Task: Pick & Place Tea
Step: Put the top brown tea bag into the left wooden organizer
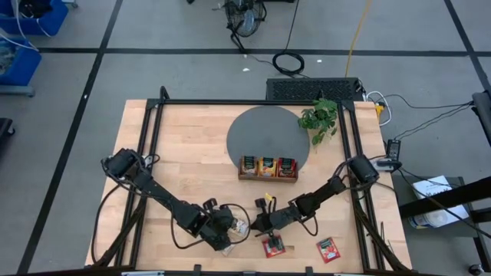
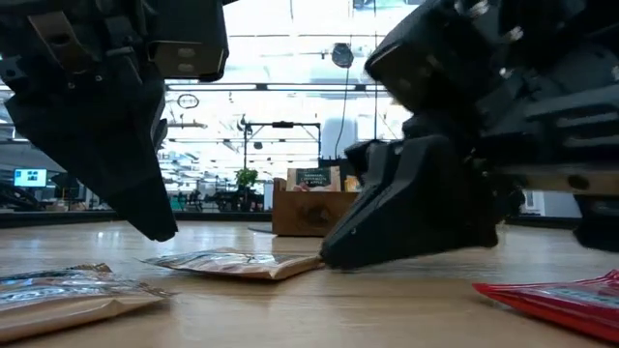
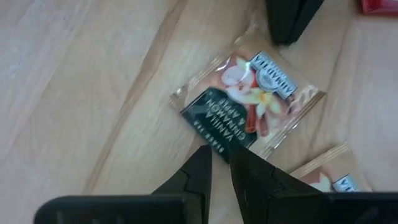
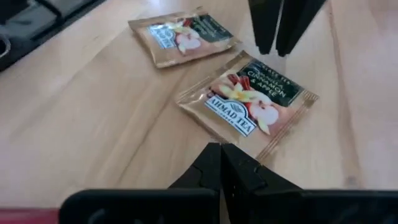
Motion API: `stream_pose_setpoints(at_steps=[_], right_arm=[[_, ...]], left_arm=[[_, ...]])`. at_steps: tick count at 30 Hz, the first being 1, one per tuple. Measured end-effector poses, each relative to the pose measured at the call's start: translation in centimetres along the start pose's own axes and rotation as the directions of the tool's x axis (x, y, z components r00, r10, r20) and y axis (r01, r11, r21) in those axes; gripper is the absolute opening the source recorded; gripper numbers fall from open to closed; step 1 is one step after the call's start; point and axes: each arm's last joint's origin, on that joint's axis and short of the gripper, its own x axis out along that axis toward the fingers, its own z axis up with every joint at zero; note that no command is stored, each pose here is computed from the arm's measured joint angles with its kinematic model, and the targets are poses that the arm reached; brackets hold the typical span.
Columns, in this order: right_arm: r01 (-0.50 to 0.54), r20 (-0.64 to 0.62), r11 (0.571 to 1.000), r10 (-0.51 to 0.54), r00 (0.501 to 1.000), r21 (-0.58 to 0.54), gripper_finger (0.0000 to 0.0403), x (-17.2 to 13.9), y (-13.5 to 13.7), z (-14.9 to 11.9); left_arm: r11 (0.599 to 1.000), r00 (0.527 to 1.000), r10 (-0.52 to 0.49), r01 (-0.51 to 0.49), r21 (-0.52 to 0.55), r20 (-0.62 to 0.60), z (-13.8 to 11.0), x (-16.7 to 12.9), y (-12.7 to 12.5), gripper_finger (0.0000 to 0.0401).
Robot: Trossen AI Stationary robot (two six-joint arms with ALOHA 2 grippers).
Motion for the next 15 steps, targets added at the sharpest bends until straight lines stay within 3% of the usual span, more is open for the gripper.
stream_pose_setpoints(at_steps=[7,15], right_arm=[[0.057,0.117,0.994,-0.046,0.992,-0.091,0.0000,-1.5,1.1,2.6],[0.031,0.050,0.999,-0.029,0.998,-0.039,0.0000,0.0,-0.2,0.5]], left_arm=[[1.000,1.000,0.009,-0.009,-0.021,-0.006,-0.1,0.0,0.1,0.0063],[0.999,1.000,0.017,-0.017,-0.042,0.007,0.1,0.1,0.2,0.0063]])
